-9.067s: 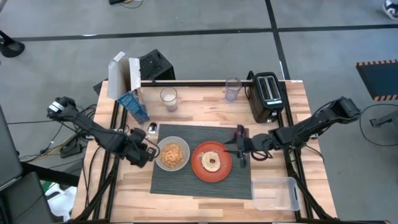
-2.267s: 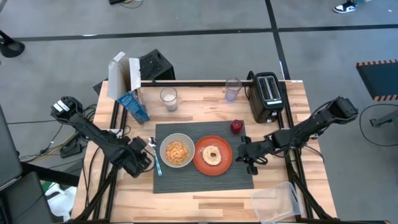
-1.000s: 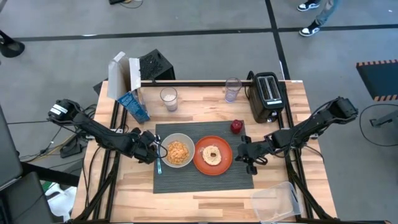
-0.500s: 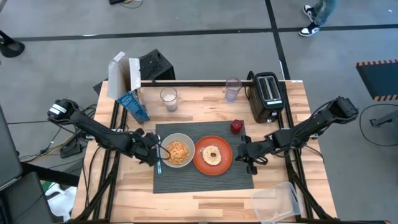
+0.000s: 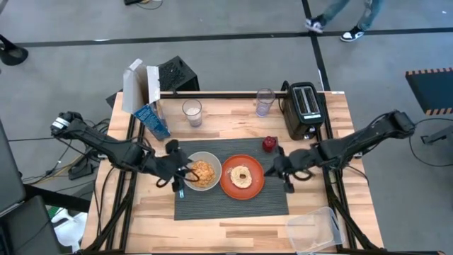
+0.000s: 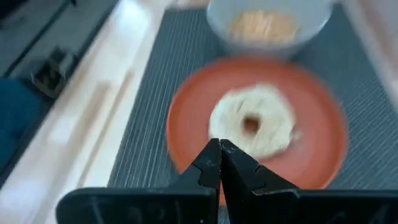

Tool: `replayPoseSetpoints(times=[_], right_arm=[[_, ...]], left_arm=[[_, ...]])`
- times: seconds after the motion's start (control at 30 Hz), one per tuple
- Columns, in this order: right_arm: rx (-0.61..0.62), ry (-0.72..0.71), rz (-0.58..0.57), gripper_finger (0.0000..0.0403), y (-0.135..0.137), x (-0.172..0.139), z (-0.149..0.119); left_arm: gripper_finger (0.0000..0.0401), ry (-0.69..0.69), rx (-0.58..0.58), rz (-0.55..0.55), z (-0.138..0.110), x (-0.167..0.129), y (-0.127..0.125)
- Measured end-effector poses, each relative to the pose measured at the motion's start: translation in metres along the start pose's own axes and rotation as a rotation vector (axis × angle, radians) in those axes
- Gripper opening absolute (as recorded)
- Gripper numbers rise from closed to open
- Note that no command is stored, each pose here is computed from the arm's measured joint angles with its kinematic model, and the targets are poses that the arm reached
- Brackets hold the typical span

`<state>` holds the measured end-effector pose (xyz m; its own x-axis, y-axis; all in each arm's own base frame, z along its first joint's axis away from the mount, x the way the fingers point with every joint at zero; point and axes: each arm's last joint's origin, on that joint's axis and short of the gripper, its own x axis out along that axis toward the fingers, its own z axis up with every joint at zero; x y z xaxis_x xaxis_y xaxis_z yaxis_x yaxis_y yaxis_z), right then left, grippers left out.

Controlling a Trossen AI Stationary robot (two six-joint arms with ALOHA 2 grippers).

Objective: Arrange a breakfast setting
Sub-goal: Return to Home position

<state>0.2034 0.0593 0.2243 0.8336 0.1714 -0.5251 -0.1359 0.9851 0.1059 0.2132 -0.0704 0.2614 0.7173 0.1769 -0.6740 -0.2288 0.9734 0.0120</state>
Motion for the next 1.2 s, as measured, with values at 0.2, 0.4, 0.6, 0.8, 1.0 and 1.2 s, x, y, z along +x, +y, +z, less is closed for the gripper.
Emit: replayPoseSetpoints(times=[0.2,0.4,0.6,0.8,1.0,1.2], right_arm=[[-0.008,-0.136,-0.044,0.0032,-0.014,-0.033,0.013],[0.004,-0.218,-0.08,0.0032,-0.024,-0.06,0.005],[0.036,-0.276,-0.089,0.0032,-0.029,-0.075,-0.017],[0.05,-0.363,-0.108,0.0032,-0.034,-0.086,-0.042],[0.067,-0.456,-0.111,0.0032,-0.037,-0.094,-0.056],[0.066,-0.513,-0.104,0.0032,-0.038,-0.093,-0.066]], left_arm=[[0.0064,-0.156,0.071,-0.2,0.018,0.014,0.008],[0.0005,-0.297,0.11,-0.247,0.02,0.026,0.022],[0.0002,-0.366,0.087,-0.252,0.01,0.028,0.036],[0.0002,-0.525,0.045,-0.263,-0.012,0.015,0.047],[0.0,-0.625,-0.008,-0.25,-0.036,-0.001,0.058],[0.0,-0.691,-0.042,-0.236,-0.055,-0.012,0.067]])
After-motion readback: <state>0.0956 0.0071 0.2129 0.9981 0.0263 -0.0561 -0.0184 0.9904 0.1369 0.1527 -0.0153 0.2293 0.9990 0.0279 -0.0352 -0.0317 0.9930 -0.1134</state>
